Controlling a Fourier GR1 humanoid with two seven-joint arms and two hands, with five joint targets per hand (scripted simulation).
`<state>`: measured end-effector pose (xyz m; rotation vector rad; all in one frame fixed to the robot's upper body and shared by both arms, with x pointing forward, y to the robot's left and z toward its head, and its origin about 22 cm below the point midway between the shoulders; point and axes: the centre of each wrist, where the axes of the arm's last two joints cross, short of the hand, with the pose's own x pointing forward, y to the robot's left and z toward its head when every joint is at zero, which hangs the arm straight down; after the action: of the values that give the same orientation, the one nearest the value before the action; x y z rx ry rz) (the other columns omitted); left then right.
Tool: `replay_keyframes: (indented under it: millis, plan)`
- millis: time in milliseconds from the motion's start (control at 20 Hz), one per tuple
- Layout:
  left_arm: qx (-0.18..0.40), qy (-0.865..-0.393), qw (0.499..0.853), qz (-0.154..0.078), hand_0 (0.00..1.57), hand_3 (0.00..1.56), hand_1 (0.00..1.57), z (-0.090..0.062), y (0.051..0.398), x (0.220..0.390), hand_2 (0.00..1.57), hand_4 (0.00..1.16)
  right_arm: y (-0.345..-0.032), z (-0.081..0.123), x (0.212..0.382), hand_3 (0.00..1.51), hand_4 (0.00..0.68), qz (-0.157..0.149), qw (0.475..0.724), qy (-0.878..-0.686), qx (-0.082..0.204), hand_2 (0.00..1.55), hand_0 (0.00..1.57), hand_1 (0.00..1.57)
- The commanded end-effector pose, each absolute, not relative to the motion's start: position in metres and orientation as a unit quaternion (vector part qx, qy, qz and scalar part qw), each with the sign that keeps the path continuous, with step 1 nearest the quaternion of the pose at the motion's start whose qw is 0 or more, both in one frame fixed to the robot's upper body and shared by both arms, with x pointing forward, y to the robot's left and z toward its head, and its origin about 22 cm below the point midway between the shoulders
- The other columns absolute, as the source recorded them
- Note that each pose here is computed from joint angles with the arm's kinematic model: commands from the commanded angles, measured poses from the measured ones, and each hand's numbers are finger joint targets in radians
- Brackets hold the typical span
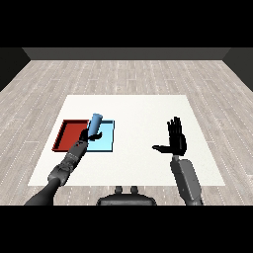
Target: Pick the blue can and put it in the blue box
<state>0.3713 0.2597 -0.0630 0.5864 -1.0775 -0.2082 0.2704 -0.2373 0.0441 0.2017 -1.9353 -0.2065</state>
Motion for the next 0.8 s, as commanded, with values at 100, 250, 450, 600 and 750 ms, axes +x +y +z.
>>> replay_keyframes:
  millis: [100,250,450,600,750]
  plan:
    - [0.271,-0.433,0.851,-0.122,1.53,0.73,1.53,-0.085,0.247,0.356,1.45,0.87,-0.245,0.023,0.272,0.00,0.000,-0.094,0.557,-0.819,0.095,0.00,0.00,0.00]
    - [0.239,-0.416,0.871,-0.110,1.57,0.00,1.57,-0.096,0.257,0.344,1.43,0.78,-0.252,0.025,0.269,0.00,0.000,-0.099,0.559,-0.817,0.100,0.00,0.00,0.00]
    - [0.253,-0.407,0.863,-0.160,0.86,0.48,0.86,-0.107,0.249,0.334,0.88,0.65,-0.251,0.032,0.268,0.00,0.000,-0.096,0.552,-0.823,0.092,0.00,0.00,0.00]
    - [0.262,-0.398,0.869,-0.135,0.00,0.00,0.00,-0.086,0.259,0.354,0.00,0.00,-0.244,0.036,0.267,0.00,0.000,-0.099,0.556,-0.818,0.109,0.00,0.00,0.00]
    - [0.314,-0.435,0.837,-0.109,0.00,0.00,0.00,-0.089,0.273,0.347,0.00,0.00,-0.254,0.036,0.259,0.00,0.000,-0.100,0.552,-0.820,0.113,0.00,0.00,0.00]
